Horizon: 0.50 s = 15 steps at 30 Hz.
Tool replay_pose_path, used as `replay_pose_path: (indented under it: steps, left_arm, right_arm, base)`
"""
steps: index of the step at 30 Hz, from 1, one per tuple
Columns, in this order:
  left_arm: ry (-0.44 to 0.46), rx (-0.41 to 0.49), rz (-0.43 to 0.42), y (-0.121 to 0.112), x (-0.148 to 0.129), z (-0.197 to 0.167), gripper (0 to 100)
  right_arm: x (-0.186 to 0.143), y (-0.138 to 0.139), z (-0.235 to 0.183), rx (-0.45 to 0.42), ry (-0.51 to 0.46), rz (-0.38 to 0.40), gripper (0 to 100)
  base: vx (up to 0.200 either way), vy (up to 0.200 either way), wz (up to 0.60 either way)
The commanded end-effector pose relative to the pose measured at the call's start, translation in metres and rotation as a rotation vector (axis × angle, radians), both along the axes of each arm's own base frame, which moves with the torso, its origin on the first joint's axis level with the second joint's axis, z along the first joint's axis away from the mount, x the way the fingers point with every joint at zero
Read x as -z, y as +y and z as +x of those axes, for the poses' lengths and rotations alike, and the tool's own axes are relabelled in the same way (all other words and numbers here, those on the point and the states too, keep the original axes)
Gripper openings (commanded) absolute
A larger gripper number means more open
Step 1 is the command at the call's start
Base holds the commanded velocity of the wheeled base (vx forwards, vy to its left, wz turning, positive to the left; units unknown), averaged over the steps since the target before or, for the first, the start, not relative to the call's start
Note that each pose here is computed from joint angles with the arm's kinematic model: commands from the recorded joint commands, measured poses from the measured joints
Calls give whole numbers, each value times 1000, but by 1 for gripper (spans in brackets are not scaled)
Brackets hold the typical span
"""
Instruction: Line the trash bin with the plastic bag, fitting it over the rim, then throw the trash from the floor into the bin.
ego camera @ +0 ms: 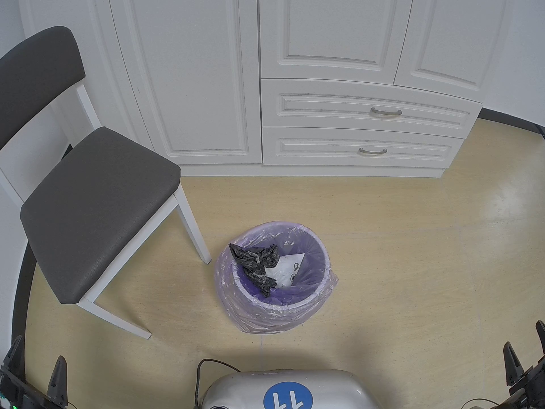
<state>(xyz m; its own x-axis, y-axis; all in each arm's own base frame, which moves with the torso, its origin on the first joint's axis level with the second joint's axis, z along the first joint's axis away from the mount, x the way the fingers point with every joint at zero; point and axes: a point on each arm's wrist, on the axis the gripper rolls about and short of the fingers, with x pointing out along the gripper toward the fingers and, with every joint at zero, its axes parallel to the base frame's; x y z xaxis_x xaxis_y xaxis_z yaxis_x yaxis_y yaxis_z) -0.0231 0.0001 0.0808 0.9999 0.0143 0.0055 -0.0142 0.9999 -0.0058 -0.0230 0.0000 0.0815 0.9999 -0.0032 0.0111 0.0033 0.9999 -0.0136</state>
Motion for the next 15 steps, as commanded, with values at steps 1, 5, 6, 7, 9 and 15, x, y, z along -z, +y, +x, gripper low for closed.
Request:
replay_pose_path:
  steps: [1, 5, 6, 7, 9, 15]
  left_arm:
    - [4, -4, -3, 0, 5, 0, 100]
    - [4, 0, 6, 0, 5, 0, 100]
    - [4, -1, 10, 0, 5, 0, 100]
    - [5, -6, -3, 0, 5, 0, 100]
    - [4, -1, 0, 0, 5, 0, 100]
    - [4, -3, -2, 0, 5, 0, 100]
  right_arm:
    - [5, 0, 0, -12, 6, -13, 100]
    - [6, 0, 0, -14, 8, 9, 100]
    - [6, 0, 0, -13, 7, 33, 100]
    - [6, 0, 0, -11, 7, 33, 100]
    - [6, 0, 0, -11, 7, 32, 100]
    - [6, 0, 0, -11, 8, 20, 100]
  base:
    - [0, 0, 0]
    - [0, 0, 0]
    - [0, 0, 0]
    - [0, 0, 0]
    - [0, 0, 0]
    - [0, 0, 0]
